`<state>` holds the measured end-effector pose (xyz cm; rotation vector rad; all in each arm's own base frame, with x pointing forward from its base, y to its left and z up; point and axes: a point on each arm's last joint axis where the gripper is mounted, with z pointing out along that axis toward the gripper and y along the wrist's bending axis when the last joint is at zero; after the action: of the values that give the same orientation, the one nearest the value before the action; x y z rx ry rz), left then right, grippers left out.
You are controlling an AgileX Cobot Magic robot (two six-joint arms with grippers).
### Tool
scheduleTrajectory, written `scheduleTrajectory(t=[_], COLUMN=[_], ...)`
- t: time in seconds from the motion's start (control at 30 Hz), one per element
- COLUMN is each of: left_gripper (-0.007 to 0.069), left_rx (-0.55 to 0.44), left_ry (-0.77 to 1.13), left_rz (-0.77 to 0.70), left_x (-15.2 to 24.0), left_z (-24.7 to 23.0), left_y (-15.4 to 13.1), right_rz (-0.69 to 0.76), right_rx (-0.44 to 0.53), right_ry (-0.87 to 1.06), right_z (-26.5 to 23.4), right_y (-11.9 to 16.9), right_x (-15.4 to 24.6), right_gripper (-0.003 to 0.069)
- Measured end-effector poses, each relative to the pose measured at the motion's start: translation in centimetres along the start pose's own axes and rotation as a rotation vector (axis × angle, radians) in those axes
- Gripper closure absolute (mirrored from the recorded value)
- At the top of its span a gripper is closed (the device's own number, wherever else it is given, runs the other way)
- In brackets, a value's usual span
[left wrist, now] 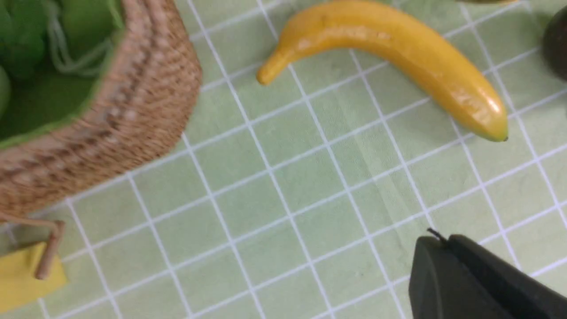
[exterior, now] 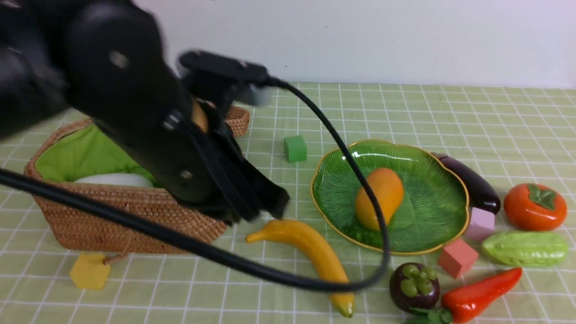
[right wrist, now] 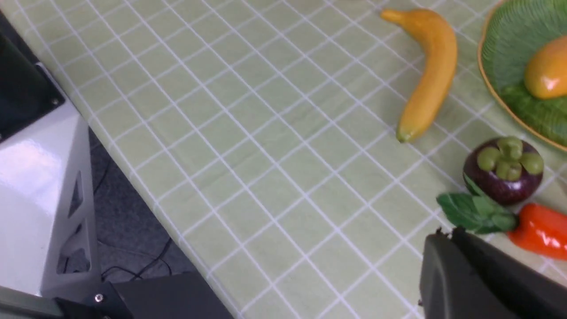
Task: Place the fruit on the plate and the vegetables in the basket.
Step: Use the left arm to grab a banana and put it into the right plate
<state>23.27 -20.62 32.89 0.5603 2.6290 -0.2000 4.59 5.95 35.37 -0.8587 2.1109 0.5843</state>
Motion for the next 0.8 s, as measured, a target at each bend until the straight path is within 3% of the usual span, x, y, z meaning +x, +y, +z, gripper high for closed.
scheduleTrajectory(t=[0.13,0.17,0.2,0.27,0.3,0.33,0.4,0.53,0.7,0.8], left_gripper=[0.0613,0.0551,0.0543,0.0385,0.0372,0.0267,0.0158,-0.0003,-0.0027,0.0029], left_rx=[-0.022,-0.016,-0.012,0.0,0.001,0.007,0.007,-0.006,-0.07,-0.11], left_ry=[0.036,0.072,0.07,0.12,0.121,0.13,0.133,0.132,0.123,0.122], left_rz=[-0.025,-0.051,-0.057,-0.123,-0.13,-0.155,-0.178,-0.257,-0.269,-0.263], left_x=[0.4,0.6,0.5,0.1,0.0,-0.5,-1.0,-1.9,-2.0,-1.8], left_z=[3.7,5.9,5.8,8.9,9.1,10.4,11.6,13.5,15.4,16.7], left_y=[-3.5,-5.2,-5.3,-6.7,-6.8,-7.4,-7.8,-8.5,-8.4,-8.2], right_rz=[0.018,0.027,0.027,0.036,0.036,0.043,0.053,0.057,0.048,0.04], right_rx=[0.024,0.027,0.026,0.035,0.04,0.053,0.071,0.091,0.096,0.101], right_ry=[0.043,0.059,0.061,0.088,0.092,0.106,0.112,0.098,0.066,0.045], right_z=[-0.4,-0.5,-0.5,-0.7,-0.7,-0.8,-0.9,-1.4,-2.1,-2.7], right_y=[-0.1,-0.1,-0.1,-0.1,-0.2,-0.3,-0.4,-0.4,-0.2,-0.1], right_x=[0.2,0.3,0.3,0.5,0.5,0.6,0.7,1.0,1.3,1.6], right_gripper=[0.0645,0.0645,0.0645,0.0641,0.0641,0.0641,0.0641,0.0637,0.0634,0.0627])
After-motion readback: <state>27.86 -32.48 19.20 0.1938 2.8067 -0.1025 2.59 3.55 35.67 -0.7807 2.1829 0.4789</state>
